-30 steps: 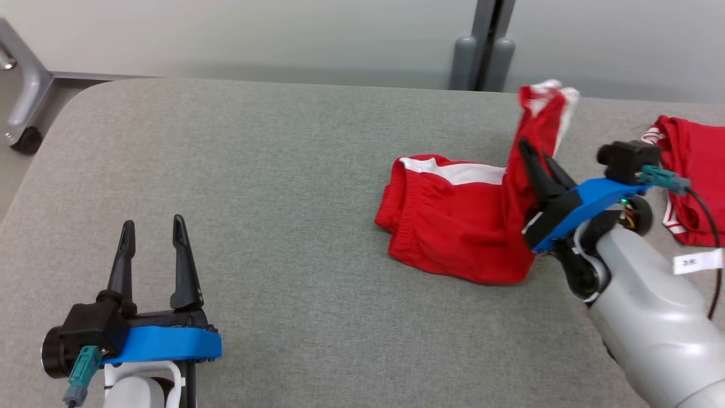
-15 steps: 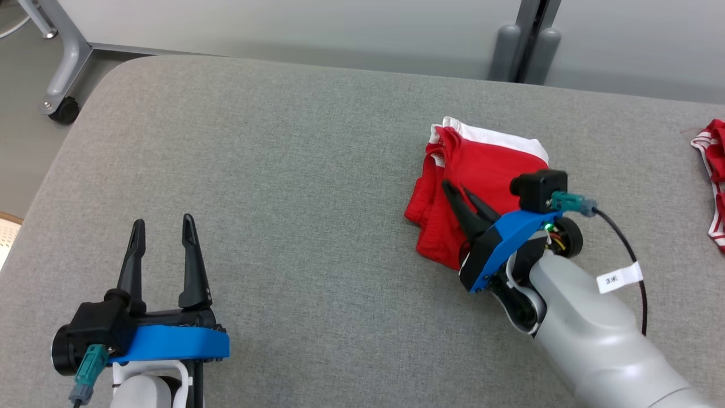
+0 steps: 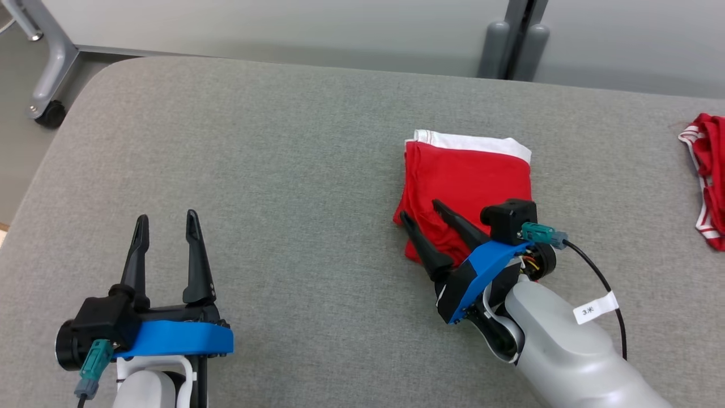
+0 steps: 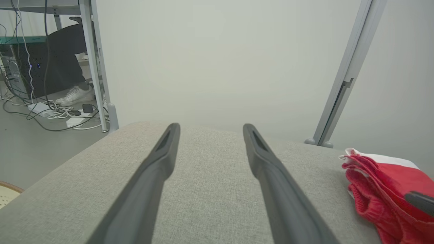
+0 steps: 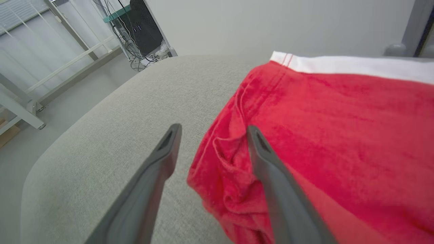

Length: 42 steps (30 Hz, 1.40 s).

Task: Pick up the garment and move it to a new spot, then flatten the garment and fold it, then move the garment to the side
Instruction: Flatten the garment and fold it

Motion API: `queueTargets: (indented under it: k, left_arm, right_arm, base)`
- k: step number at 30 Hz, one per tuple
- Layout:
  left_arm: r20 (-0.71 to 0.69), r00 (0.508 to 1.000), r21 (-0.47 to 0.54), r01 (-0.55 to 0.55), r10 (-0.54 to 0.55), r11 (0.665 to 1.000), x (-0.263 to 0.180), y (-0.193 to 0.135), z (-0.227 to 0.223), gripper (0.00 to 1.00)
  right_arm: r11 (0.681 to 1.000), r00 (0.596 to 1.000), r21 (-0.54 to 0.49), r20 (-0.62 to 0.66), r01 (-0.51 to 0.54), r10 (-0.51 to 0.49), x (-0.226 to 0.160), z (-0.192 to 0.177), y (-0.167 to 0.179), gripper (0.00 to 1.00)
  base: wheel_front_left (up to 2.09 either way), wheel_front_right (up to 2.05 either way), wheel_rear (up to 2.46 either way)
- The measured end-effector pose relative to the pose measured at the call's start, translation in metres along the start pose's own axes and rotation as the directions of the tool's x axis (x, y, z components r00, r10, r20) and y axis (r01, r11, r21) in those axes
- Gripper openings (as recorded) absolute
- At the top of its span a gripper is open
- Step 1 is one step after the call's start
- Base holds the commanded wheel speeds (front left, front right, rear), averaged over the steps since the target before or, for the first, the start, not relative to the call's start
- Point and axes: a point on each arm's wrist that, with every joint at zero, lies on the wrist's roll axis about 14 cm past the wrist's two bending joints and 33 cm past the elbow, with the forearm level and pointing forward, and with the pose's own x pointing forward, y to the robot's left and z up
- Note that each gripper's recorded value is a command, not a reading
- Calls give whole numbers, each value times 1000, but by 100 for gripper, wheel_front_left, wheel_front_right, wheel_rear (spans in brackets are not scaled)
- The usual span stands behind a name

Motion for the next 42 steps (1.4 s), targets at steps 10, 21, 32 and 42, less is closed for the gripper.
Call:
queueTargets:
  k: [10, 21, 32, 42]
  left_arm:
    - [15, 995, -4, 103, -103, 995, 16, -33, 2, 100]
    - [29, 983, 1, 179, -179, 984, 21, -58, 6, 100]
    - [20, 979, 37, 200, -201, 979, 6, -56, 6, 100]
    - [10, 978, 75, 207, -208, 975, -9, -53, 10, 100]
  right_arm:
    - [988, 973, -43, 186, 146, -135, -45, 52, -51, 100]
    - [919, 858, -3, 359, 395, -367, -135, 84, -107, 100]
    - [858, 764, 15, 447, 513, -464, -195, 95, -112, 100]
    - [832, 744, 24, 435, 554, -507, -219, 85, -101, 100]
  base:
    - [0, 0, 0]
    - [0, 0, 0]
    - [0, 0, 0]
    - [0, 0, 0]
